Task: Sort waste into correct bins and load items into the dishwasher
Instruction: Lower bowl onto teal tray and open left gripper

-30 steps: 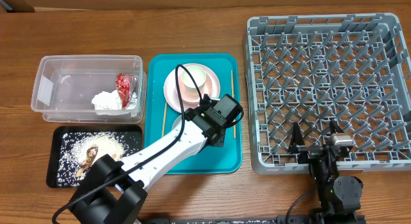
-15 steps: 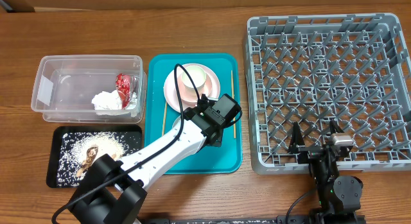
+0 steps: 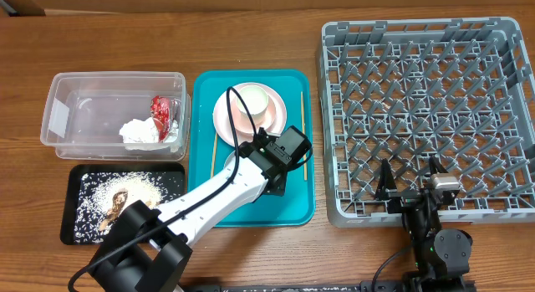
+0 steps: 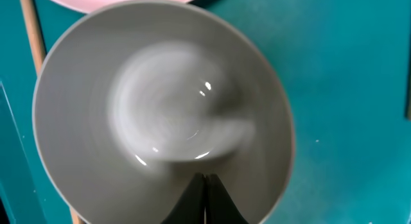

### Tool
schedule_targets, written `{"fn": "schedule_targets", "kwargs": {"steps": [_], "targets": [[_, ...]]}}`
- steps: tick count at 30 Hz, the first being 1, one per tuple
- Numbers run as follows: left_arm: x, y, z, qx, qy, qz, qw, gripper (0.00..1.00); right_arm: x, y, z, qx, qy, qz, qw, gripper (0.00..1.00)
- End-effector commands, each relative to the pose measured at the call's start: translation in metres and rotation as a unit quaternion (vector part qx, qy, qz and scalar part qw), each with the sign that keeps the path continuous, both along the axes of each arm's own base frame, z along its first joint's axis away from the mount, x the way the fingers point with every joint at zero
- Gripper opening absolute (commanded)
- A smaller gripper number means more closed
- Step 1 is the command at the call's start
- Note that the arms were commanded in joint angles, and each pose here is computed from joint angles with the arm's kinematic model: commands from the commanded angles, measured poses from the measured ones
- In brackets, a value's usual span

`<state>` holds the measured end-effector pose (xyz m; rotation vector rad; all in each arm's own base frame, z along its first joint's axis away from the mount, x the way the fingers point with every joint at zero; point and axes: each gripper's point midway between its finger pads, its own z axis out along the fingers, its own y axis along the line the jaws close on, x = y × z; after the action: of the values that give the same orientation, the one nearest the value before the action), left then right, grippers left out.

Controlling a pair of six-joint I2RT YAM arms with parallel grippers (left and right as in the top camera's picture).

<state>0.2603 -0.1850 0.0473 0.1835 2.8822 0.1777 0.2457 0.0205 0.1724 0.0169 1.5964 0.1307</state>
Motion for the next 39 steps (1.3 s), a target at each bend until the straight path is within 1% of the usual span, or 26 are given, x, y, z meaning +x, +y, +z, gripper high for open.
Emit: {"fn": "schedule_targets", "kwargs": {"steps": [1,11,16,24,30,33,36,38,39], "targets": [[-0.001,0.011,-0.004,0.008,0.005,0.034,0.999,0.04,0.000,0.000,-0.002,-0.001,-0.002,-0.001,1.000,1.00],[-0.006,0.023,-0.011,-0.009,0.045,0.061,0.997,0.04,0.000,0.000,-0.002,-0.001,-0.002,-0.001,1.000,1.00],[-0.010,0.020,-0.013,-0.014,0.059,0.043,0.997,0.04,0.000,0.000,-0.002,-0.001,-0.002,-0.001,1.000,1.00],[-0.021,0.031,-0.013,0.010,0.082,0.037,0.996,0.04,0.000,0.000,-0.002,-0.001,-0.002,-0.001,1.000,1.00],[-0.021,0.041,-0.010,0.026,0.088,0.035,0.995,0.04,0.000,0.000,-0.002,-0.001,-0.002,-0.001,1.000,1.00],[-0.014,0.043,-0.003,0.030,0.080,0.037,0.996,0.04,0.000,0.000,-0.002,-0.001,-0.002,-0.001,1.000,1.00],[0.001,0.045,0.015,0.033,0.061,0.047,0.996,0.04,0.000,0.000,-0.002,-0.001,-0.002,-0.001,1.000,1.00],[0.010,0.050,0.030,0.042,0.050,0.055,0.996,0.04,0.000,0.000,-0.002,-0.001,-0.002,-0.001,1.000,1.00],[0.018,0.053,0.045,0.046,0.040,0.064,0.996,0.04,0.000,0.000,-0.002,-0.001,-0.002,-0.001,1.000,1.00]]}}
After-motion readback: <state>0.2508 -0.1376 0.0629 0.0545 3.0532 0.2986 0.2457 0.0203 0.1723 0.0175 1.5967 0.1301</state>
